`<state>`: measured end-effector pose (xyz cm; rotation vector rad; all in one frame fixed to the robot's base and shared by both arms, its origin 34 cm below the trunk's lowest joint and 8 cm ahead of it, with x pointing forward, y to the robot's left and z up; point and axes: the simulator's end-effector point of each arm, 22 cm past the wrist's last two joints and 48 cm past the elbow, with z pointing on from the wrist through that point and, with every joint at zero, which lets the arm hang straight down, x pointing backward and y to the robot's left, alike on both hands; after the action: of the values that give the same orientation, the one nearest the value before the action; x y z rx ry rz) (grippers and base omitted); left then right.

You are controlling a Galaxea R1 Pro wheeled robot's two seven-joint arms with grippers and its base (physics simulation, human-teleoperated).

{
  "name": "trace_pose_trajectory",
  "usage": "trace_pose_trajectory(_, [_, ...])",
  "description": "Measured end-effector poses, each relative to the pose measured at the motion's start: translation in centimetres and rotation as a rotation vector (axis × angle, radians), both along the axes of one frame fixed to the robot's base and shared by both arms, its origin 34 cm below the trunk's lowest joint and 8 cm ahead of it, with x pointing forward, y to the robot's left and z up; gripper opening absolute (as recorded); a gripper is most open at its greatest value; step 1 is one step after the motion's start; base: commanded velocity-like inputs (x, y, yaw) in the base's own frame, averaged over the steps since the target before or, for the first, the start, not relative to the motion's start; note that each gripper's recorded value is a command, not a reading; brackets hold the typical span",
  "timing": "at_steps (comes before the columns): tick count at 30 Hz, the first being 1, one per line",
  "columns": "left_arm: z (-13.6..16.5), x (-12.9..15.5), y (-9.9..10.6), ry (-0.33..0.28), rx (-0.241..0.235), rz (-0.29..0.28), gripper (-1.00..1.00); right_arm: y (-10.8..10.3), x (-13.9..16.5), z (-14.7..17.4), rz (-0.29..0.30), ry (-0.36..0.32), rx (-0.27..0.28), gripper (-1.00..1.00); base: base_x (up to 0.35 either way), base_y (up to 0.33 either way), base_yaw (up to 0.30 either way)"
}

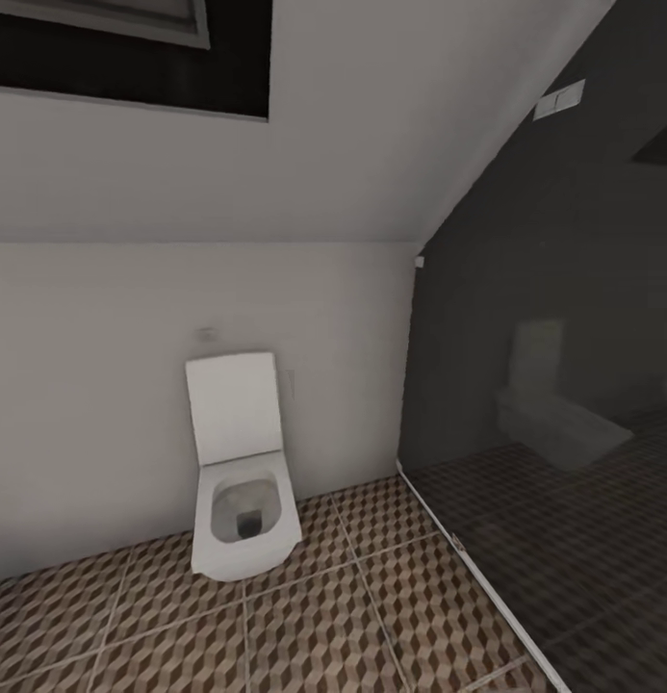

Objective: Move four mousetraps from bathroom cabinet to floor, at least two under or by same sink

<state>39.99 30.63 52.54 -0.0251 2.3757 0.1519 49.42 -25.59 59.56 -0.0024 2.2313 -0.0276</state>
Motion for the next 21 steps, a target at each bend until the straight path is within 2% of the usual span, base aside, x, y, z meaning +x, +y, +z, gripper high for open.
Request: trace_pose_trajectory(21, [0.11, 0.12, -0.06, -0.007, -0.001, -0.002, 1.0, -0.02, 0.01, 0.02, 0.0, -0.001, 0.0, 1.0, 0.0, 0.0, -0.274])
